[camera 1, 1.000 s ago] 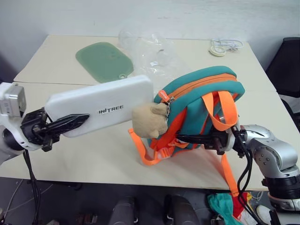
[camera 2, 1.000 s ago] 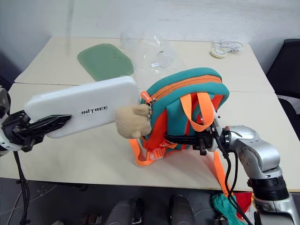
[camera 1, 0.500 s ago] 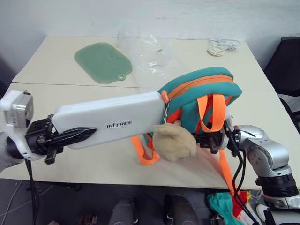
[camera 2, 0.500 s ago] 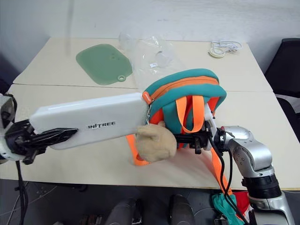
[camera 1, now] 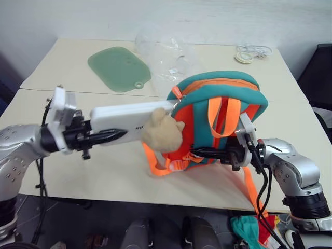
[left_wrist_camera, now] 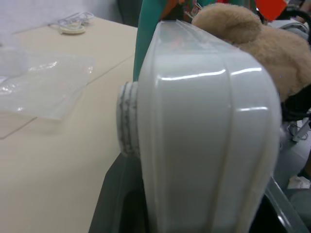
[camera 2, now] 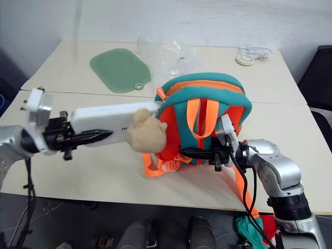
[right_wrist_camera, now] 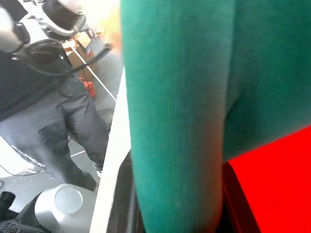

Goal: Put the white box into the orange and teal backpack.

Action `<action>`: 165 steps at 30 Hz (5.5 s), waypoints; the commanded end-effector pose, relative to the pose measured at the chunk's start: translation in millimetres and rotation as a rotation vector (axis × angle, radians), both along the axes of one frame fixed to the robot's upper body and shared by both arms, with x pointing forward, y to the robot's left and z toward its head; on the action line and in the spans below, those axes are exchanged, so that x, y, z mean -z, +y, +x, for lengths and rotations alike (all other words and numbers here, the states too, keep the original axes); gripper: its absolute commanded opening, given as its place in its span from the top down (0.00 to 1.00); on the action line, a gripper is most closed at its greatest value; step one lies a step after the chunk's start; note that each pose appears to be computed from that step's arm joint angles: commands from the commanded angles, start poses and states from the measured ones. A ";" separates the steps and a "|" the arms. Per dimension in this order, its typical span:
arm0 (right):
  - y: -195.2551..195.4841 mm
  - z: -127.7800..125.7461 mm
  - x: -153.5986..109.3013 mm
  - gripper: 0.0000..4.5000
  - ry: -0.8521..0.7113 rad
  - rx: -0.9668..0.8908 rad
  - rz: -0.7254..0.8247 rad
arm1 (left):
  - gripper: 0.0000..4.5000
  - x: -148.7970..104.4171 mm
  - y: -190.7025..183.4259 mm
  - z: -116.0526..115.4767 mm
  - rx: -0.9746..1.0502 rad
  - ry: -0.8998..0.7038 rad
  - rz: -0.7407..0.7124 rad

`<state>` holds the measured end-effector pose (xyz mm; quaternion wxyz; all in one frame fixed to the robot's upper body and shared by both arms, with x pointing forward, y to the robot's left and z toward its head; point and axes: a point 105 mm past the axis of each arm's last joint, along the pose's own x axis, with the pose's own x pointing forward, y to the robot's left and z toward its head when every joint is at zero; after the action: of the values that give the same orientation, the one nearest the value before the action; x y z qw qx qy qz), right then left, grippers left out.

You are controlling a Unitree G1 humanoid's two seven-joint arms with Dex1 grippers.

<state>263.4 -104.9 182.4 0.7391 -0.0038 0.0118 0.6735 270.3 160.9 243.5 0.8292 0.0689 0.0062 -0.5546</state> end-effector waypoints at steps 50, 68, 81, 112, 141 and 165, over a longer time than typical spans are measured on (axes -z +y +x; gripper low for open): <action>6.3 6.8 4.3 0.99 -0.020 0.029 -0.003 | 0.32 -13.8 -51.9 -17.7 0.334 -0.113 -0.085; 5.3 7.0 7.9 0.99 -0.015 0.045 0.000 | 0.45 0.9 7.2 14.1 0.027 -0.086 0.003; 3.6 8.6 8.6 0.99 -0.022 0.059 -0.002 | 1.00 -26.2 -8.6 36.7 0.069 -0.179 -0.117; 8.2 6.8 13.5 0.99 -0.034 0.063 0.021 | 0.86 0.7 -61.3 44.5 0.146 -0.114 -0.076; 5.7 13.7 12.3 0.99 -0.044 0.070 0.002 | 0.53 -6.8 -40.0 6.8 0.241 -0.178 -0.005; 1.3 14.4 4.5 0.99 -0.046 0.179 0.090 | 0.79 100.1 -24.8 47.3 0.069 0.110 0.179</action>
<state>281.0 -103.2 165.3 0.7962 0.0140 -0.0036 0.6048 325.5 143.5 149.0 0.8105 0.1059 0.0889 -0.5692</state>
